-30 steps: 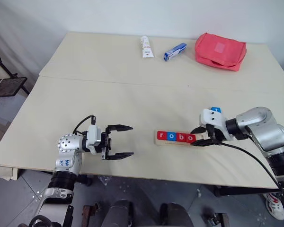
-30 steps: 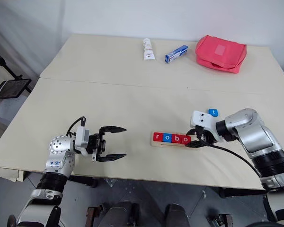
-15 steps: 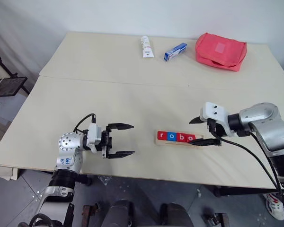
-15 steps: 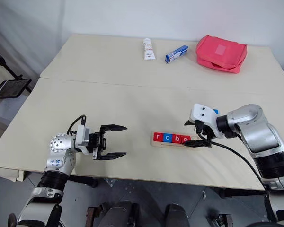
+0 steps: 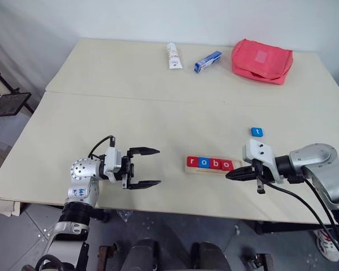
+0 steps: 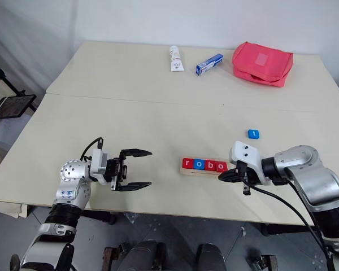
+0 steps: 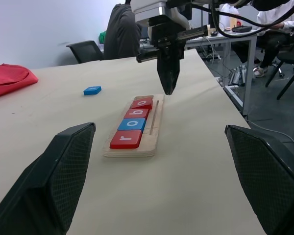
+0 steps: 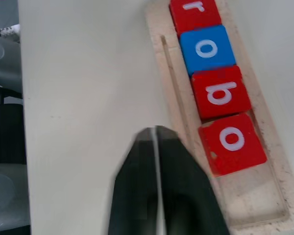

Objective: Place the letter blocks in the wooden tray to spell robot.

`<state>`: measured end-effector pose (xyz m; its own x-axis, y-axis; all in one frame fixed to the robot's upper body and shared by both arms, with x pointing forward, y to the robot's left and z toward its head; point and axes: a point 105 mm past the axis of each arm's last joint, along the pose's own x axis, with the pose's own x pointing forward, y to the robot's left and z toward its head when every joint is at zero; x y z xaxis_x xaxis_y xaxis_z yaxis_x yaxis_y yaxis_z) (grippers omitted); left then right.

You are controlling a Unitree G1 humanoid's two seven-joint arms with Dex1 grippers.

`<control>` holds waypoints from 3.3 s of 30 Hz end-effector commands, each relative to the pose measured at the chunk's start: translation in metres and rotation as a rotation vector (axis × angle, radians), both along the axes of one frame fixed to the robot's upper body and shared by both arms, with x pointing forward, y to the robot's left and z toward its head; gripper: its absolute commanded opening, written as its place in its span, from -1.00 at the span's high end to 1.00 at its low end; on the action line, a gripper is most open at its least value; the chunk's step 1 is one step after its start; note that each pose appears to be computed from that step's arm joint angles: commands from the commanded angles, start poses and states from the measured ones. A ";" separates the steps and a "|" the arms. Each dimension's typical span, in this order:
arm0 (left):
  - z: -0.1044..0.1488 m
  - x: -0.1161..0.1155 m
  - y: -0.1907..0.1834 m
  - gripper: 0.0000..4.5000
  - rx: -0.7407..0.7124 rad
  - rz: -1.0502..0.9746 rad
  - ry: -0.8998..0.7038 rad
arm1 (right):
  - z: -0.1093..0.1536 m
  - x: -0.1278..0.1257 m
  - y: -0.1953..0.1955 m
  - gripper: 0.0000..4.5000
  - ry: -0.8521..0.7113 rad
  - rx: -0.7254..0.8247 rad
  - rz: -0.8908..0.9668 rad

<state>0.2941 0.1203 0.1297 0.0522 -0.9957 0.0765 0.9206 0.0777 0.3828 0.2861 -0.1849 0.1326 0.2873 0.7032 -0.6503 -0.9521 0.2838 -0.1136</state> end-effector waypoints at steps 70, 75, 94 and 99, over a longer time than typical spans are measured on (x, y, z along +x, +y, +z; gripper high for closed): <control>0.005 -0.008 0.005 -1.00 0.017 -0.014 -0.025 | -0.003 0.129 -0.099 -0.98 -0.317 0.452 -1.126; 0.005 -0.009 0.004 -1.00 0.013 -0.012 -0.026 | -0.012 0.128 -0.096 -0.98 -0.297 0.433 -1.136; 0.004 -0.002 0.004 -1.00 0.023 -0.050 -0.013 | 0.026 0.074 -0.075 0.35 -0.444 0.472 -1.159; 0.002 0.002 0.005 -1.00 0.031 -0.062 -0.004 | 0.017 0.024 -0.062 0.35 -0.420 0.435 -1.217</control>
